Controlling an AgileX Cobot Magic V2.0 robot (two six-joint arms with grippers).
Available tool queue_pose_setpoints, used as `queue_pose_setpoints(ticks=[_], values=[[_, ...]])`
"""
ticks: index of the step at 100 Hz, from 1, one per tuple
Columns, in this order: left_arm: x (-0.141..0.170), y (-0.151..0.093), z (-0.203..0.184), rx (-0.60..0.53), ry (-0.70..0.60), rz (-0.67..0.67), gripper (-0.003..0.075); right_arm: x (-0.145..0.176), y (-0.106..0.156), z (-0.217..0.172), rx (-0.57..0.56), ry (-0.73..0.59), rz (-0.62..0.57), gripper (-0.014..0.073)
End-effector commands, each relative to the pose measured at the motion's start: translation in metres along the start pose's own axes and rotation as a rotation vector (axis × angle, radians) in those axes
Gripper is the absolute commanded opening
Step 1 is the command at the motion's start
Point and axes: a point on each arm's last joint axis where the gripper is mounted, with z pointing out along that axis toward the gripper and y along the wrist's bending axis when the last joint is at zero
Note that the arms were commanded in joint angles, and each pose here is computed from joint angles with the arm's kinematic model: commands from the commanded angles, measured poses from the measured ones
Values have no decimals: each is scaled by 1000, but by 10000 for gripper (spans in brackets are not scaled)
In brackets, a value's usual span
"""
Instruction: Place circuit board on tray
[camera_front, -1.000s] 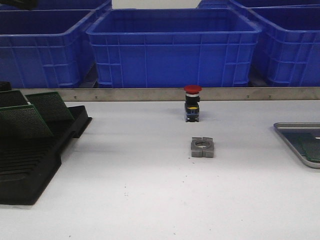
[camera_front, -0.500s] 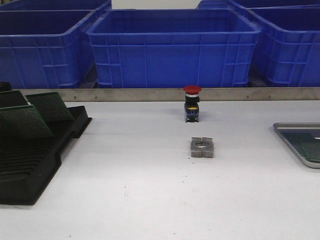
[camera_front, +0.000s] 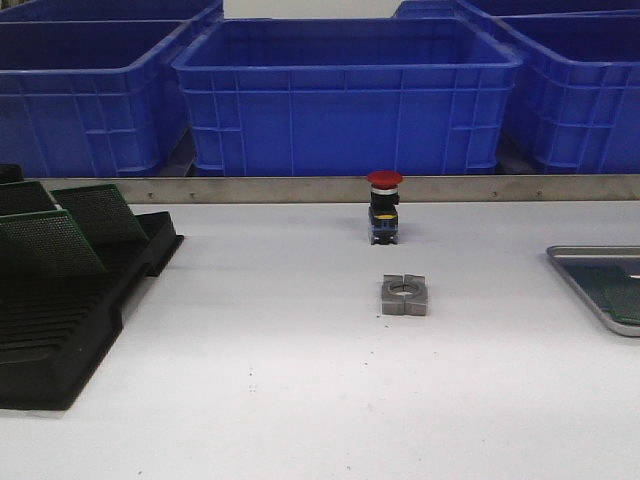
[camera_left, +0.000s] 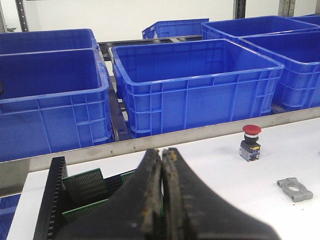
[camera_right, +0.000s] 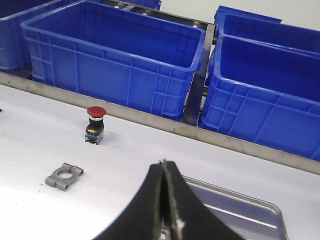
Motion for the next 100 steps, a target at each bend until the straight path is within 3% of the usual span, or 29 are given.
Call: queue_pose_setpoints(ticks=[1,89,100], values=[[-7,0,0,1,-21,-33,-17,-11,-3,-1,23,-49,-4,-64],[-7,0,0,1,-21,-33,-17,-11,-3,-1,23,-49,-4,-64],[-6,6,0,-70,-11,27,-17,-11,-3,-1,23,-49,-4,-64]])
